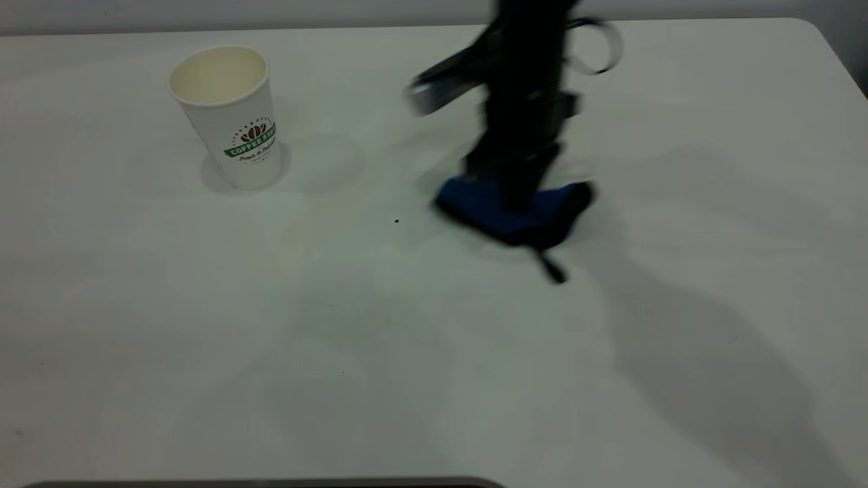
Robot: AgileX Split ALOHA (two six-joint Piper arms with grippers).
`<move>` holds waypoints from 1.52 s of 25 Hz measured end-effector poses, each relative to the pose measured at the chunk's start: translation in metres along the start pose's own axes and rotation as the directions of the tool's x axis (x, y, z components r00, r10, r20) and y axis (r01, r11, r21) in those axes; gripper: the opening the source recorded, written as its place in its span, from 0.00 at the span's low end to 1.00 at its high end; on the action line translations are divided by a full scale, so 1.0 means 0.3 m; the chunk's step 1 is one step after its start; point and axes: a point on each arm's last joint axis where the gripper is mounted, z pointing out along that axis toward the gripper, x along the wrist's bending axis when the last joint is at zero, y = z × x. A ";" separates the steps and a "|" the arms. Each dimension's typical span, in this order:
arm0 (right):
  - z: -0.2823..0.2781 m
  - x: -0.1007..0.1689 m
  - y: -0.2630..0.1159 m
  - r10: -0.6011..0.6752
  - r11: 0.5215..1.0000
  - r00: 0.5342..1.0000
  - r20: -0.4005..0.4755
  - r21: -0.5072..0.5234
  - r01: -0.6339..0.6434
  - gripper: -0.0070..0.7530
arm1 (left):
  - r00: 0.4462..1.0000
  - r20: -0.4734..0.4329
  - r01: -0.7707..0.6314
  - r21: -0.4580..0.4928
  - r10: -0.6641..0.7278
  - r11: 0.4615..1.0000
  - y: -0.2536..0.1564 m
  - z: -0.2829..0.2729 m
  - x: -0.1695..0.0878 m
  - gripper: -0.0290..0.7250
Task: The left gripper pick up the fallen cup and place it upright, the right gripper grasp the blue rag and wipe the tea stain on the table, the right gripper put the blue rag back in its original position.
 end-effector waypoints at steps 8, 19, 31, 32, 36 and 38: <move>-0.018 -0.279 -0.108 0.191 0.981 0.981 0.018 -0.029 -0.190 0.06 | 1.000 0.000 0.000 0.000 0.000 1.000 0.000 0.000 0.000 0.68; -0.074 -0.293 -0.090 0.225 0.969 0.974 0.009 -0.103 -0.223 0.48 | 1.000 0.000 -0.002 0.000 0.002 1.000 0.000 0.000 0.000 0.68; -0.684 -0.262 -0.152 0.332 0.933 0.935 0.121 -0.185 -0.307 0.74 | 1.000 0.000 -0.002 0.000 0.002 1.000 0.000 0.000 0.000 0.68; -0.717 -0.260 -0.167 0.350 0.927 0.927 0.134 -0.196 -0.321 0.74 | 1.000 0.000 -0.002 0.000 0.002 1.000 0.000 0.000 0.000 0.68; -0.829 -0.216 -0.274 0.378 0.917 0.914 0.149 -0.198 -0.347 0.73 | 1.000 0.000 -0.002 0.000 0.002 1.000 0.000 0.000 0.000 0.68; -0.860 -0.174 -0.354 0.379 0.920 0.913 0.148 -0.168 -0.355 0.73 | 1.000 0.000 -0.002 0.000 0.002 1.000 0.000 0.000 0.000 0.68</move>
